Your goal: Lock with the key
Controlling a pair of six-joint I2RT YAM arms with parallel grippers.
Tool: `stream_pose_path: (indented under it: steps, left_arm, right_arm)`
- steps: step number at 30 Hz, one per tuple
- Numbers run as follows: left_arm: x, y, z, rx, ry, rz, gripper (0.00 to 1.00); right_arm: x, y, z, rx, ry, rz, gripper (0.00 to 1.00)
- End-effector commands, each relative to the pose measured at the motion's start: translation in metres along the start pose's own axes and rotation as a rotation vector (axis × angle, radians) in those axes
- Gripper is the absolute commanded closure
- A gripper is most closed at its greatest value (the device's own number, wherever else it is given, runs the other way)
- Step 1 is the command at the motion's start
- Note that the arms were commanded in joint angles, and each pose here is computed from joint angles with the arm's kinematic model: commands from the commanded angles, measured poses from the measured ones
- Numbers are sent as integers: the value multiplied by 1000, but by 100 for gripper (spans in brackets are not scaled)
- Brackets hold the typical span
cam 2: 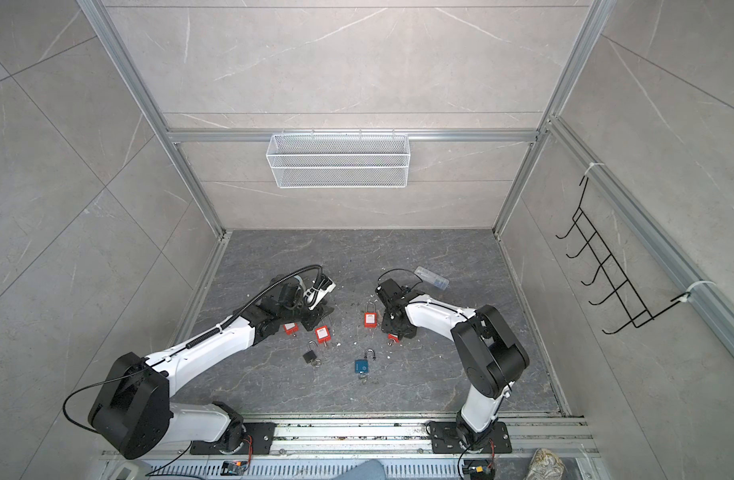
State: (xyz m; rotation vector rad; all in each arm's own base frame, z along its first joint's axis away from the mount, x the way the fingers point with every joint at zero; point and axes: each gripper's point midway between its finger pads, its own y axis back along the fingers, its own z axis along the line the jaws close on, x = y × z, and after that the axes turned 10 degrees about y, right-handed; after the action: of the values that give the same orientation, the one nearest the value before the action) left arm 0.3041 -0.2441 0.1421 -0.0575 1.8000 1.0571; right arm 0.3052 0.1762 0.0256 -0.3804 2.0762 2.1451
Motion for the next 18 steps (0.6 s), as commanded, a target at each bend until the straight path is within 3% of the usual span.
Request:
stream_pose_path:
  steps: [1,5,12,18]
  left_arm:
    - [-12,2,-3,14,-2,-36,66]
    - [-12,2,-4,19,-4,-35,66]
    - [-16,-2,-4,29,-3,-31,66]
    - [-18,-4,-4,34,-2,-31,66]
  right_arm:
    - [2,5,-5,38,315,28,47]
    - [-12,23,-12,81,328,-34,41]
    - [-15,38,-7,51,-49,-49,32]
    - [-9,31,-6,57,-189,-38,31]
